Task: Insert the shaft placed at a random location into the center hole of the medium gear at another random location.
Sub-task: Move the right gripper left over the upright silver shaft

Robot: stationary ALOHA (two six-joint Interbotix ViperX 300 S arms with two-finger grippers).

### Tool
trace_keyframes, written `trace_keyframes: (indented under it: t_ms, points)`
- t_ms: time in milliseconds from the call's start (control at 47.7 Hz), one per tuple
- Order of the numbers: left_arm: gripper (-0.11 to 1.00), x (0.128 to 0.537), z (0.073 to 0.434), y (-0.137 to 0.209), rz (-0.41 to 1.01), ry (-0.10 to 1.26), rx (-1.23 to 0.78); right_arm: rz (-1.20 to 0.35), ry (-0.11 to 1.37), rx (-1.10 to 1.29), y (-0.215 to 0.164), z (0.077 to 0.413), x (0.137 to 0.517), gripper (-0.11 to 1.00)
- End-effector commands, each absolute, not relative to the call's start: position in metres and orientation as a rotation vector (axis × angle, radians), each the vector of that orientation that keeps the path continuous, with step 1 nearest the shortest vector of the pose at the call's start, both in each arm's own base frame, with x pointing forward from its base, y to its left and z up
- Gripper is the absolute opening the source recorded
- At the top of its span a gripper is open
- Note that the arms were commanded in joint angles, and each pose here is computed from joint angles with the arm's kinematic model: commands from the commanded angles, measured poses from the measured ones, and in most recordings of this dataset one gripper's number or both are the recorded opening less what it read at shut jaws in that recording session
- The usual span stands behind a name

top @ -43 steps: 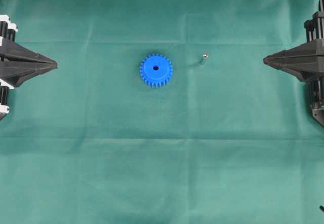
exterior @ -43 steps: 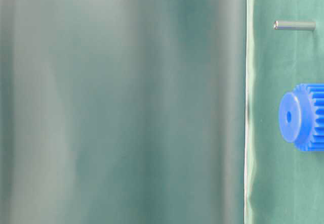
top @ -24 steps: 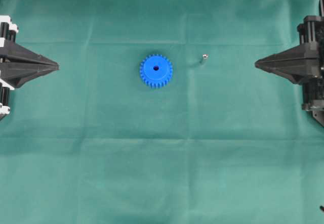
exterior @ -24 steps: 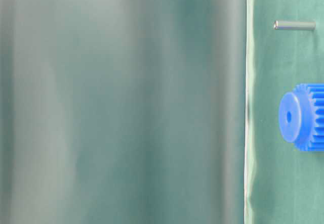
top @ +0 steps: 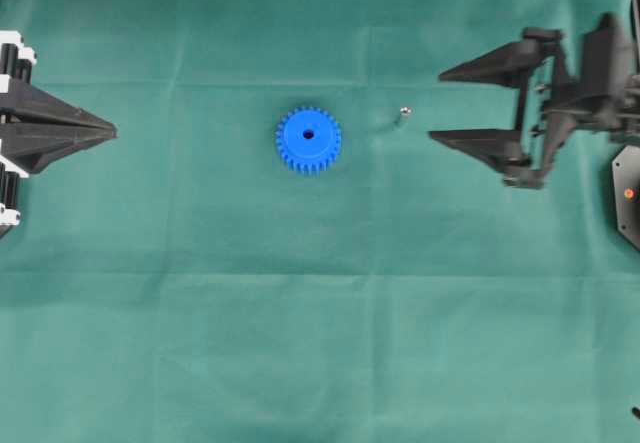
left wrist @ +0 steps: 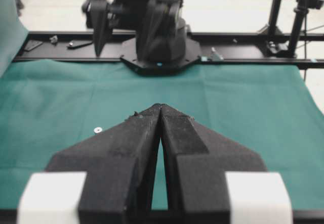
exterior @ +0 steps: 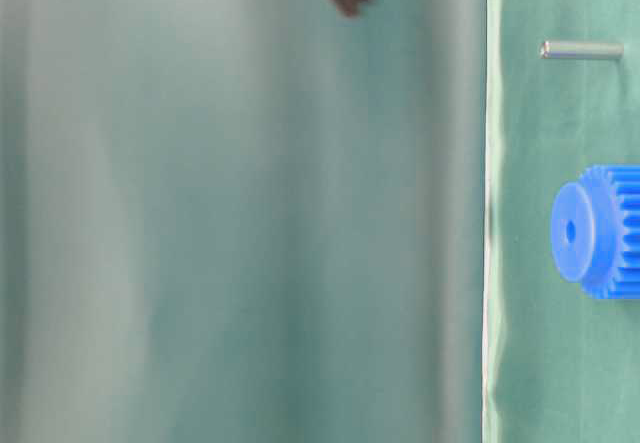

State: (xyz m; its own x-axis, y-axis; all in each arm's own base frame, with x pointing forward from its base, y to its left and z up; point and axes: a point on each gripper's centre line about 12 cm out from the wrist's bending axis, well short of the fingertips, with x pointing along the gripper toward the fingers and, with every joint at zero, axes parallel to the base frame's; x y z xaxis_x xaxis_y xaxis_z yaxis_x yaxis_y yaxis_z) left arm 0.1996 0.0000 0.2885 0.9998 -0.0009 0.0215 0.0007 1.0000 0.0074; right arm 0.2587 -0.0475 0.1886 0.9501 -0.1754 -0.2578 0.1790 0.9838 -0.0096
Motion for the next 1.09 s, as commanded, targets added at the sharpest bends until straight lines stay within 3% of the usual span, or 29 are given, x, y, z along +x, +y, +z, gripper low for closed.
trace_keyframes:
  t_ms: [0, 608, 1070]
  points:
    - [0.00, 0.202, 0.297, 0.000, -0.001, -0.041, 0.010, -0.197, 0.265, 0.023, -0.053, 0.178, 0.268, 0.82]
    - [0.00, 0.202, 0.295, 0.000, -0.001, -0.035, 0.014, -0.264, 0.367, 0.058, -0.071, 0.113, 0.282, 0.81]
    - [0.00, 0.203, 0.292, 0.000, -0.002, -0.018, 0.015, -0.279, 0.395, 0.068, -0.076, 0.101, 0.290, 0.80]
